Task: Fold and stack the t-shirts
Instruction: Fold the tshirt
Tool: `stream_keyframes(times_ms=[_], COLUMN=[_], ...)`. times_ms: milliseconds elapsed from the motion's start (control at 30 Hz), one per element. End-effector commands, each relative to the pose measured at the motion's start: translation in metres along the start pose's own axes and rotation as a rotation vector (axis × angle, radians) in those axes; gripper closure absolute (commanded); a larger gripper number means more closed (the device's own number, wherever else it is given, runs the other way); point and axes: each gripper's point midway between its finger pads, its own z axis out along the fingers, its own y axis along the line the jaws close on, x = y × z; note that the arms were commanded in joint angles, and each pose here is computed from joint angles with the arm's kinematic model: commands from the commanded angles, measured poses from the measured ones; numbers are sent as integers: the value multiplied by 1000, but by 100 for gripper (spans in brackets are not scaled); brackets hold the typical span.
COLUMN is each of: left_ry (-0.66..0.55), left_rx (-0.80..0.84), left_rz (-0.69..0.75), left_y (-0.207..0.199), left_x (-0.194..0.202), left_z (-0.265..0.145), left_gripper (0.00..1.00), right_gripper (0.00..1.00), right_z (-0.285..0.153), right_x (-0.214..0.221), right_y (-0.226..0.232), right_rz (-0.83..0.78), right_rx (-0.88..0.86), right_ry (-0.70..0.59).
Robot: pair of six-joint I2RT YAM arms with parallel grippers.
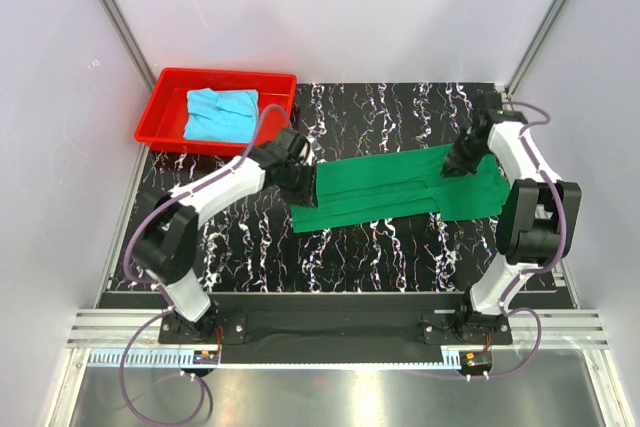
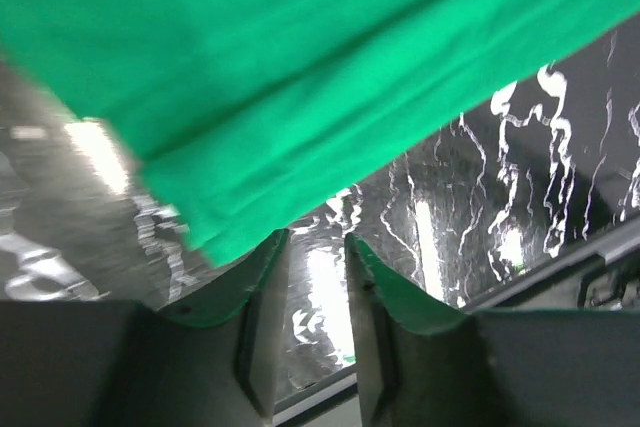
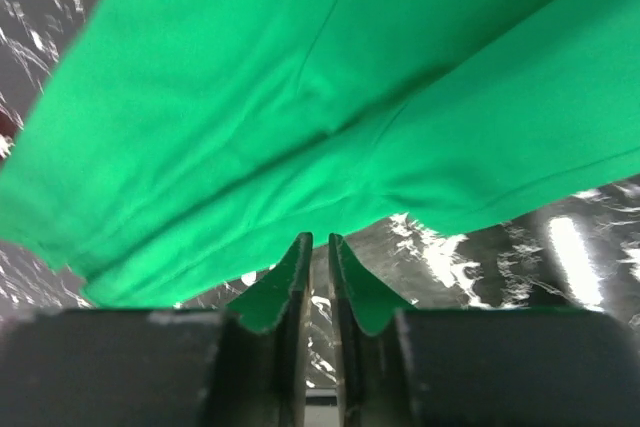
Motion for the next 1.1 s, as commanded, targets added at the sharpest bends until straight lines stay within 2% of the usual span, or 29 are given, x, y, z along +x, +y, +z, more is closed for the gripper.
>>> stream_keyframes(times_ms=[0, 167, 300, 633, 1067], left_ry=[26, 46, 66, 113, 146], left_rx=[116, 21, -16, -116, -139], left_rz=[-24, -8, -13, -21, -23], left_y=[-16, 5, 12, 35, 42], left_x=[6, 8, 11, 24, 32], left_z=[24, 41, 47, 60, 65], left_gripper=[68, 70, 71, 73, 74], right_gripper=[83, 82, 82, 81, 82], right_z=[7, 33, 44, 66, 86], right_x=[17, 63, 76, 86, 83], right_y=[20, 28, 37, 23, 24], right_rz=[11, -35, -76, -87, -62], right_rx=[-76, -71, -52, 16, 29], right_ry=[-19, 52, 65, 86, 94])
